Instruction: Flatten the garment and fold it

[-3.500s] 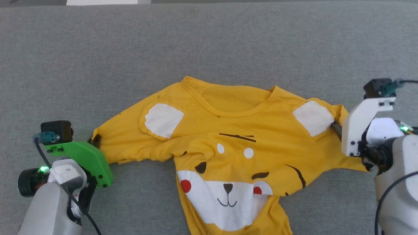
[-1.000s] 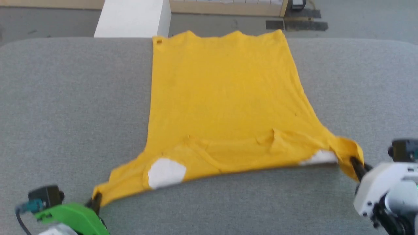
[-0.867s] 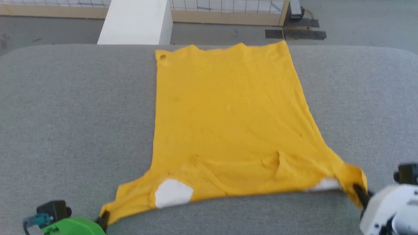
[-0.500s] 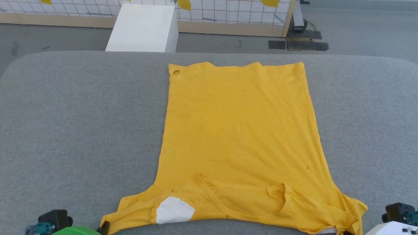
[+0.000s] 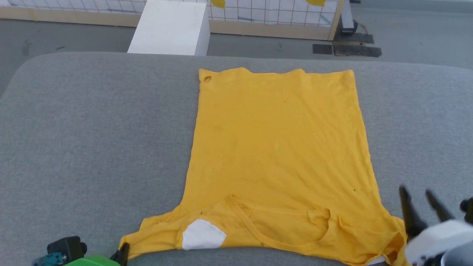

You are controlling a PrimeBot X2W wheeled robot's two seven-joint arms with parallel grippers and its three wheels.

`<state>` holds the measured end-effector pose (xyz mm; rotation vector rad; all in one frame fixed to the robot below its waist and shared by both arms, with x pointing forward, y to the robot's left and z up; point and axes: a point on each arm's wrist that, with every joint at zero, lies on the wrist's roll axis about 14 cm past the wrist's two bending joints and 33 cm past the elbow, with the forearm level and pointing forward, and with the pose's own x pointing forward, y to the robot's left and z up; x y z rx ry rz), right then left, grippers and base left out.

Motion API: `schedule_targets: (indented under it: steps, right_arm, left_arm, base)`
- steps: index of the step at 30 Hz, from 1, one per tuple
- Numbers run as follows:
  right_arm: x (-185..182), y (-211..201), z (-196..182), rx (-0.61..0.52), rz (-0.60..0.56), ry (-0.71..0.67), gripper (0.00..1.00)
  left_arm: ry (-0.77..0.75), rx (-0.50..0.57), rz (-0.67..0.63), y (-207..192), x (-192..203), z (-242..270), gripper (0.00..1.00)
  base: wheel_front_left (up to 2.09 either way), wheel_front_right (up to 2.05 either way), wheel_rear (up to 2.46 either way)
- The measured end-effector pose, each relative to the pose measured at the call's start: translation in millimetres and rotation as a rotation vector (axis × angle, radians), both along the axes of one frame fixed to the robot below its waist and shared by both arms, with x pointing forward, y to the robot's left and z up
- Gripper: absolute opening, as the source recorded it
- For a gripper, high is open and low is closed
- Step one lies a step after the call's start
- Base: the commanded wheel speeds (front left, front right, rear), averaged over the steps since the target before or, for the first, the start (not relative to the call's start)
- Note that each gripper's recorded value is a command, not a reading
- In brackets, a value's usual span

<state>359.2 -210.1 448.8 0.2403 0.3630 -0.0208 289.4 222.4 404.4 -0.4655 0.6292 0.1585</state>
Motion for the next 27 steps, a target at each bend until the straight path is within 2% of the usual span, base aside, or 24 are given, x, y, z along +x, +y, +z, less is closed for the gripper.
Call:
schedule_targets:
  steps: [4, 6, 11, 16, 20, 27]
  right_arm:
    - [44.4, 8.2, 44.2, -0.051, 0.010, -0.226, 1.00]
    - [65.0, 13.9, 59.2, -0.066, 0.019, -0.295, 1.00]
    - [124.7, 21.4, 77.6, -0.088, 0.052, -0.347, 1.00]
    - [187.7, 16.9, 80.6, -0.100, 0.053, -0.298, 1.00]
    - [232.3, 11.2, 69.2, -0.128, 0.050, -0.200, 1.00]
    - [278.9, 18.4, 10.5, -0.128, 0.074, 0.084, 1.00]
  left_arm:
    - [-0.008, -0.003, 0.004, 0.2, 0.5, 0.1, 0.00]
    - [-0.015, -0.006, 0.008, 0.2, 2.1, 1.4, 0.00]
    - [-0.037, -0.013, 0.019, 0.5, 11.2, 3.4, 0.00]
    - [-0.042, -0.016, 0.029, 1.2, 24.0, -0.6, 0.00]
    - [-0.037, -0.027, 0.048, 2.1, 34.4, -8.1, 0.00]
    - [-0.006, -0.033, 0.090, 8.3, 42.3, -30.1, 0.00]
  base:
    - [0.00, 0.00, 0.00]
    - [0.00, 0.00, 0.00]
    - [0.00, 0.00, 0.00]
    - [0.00, 0.00, 0.00]
    - [0.00, 0.00, 0.00]
    - [0.00, 0.00, 0.00]
